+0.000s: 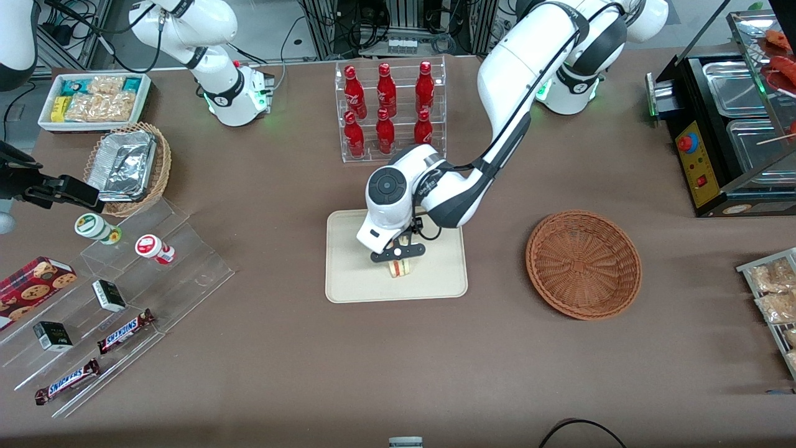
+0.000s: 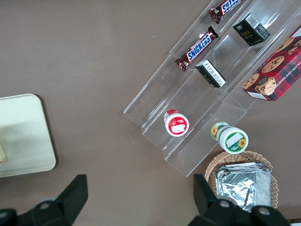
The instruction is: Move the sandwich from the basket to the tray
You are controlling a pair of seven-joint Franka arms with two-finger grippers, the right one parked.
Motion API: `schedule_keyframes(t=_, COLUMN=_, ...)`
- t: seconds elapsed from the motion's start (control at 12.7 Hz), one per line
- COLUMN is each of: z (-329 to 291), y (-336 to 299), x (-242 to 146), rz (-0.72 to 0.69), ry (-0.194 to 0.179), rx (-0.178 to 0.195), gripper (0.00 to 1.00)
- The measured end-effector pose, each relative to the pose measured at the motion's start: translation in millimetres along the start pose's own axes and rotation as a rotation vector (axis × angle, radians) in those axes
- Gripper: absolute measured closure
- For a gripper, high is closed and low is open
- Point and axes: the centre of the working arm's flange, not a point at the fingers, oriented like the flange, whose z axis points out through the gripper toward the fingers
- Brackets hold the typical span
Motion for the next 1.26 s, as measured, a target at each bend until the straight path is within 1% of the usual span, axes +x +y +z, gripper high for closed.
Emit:
schedule_keyframes(t=0.16, z=-26.0, y=3.8, x=5.8, rz=-0.006, ry=0.012, rx=-0.011, gripper=0.0)
schedule_keyframes(t=0.39, z=-59.0, y=5.0, x=10.9, rz=-0.006, ry=0.036, rx=-0.028, gripper=0.0)
schedule_keyframes(t=0.47, z=-67.7, y=3.8, x=11.7, rz=0.002, ry=0.044, rx=-0.028, gripper=0.0)
schedule_keyframes(t=0.79, z=-124.8, y=-18.7, x=24.5, rz=-0.005, ry=0.074, rx=-0.005, gripper=0.0)
schedule_keyframes(t=0.87, z=-138.4, y=-29.7, x=31.1, rz=-0.002, ry=0.073, rx=0.006, gripper=0.0)
schedule_keyframes(t=0.95, z=-150.4, y=-42.8, x=38.7, rz=0.03, ry=0.066, rx=0.023, gripper=0.0)
schedule_keyframes(t=1.03, z=-159.2, y=-56.3, x=44.9, rz=0.069, ry=0.053, rx=0.045, gripper=0.0)
schedule_keyframes(t=1.11, z=-166.6, y=-71.1, x=52.3, rz=0.097, ry=0.044, rx=0.058, gripper=0.0)
schedule_keyframes(t=1.26, z=-183.1, y=-107.3, x=71.9, rz=0.16, ry=0.029, rx=0.062, gripper=0.0)
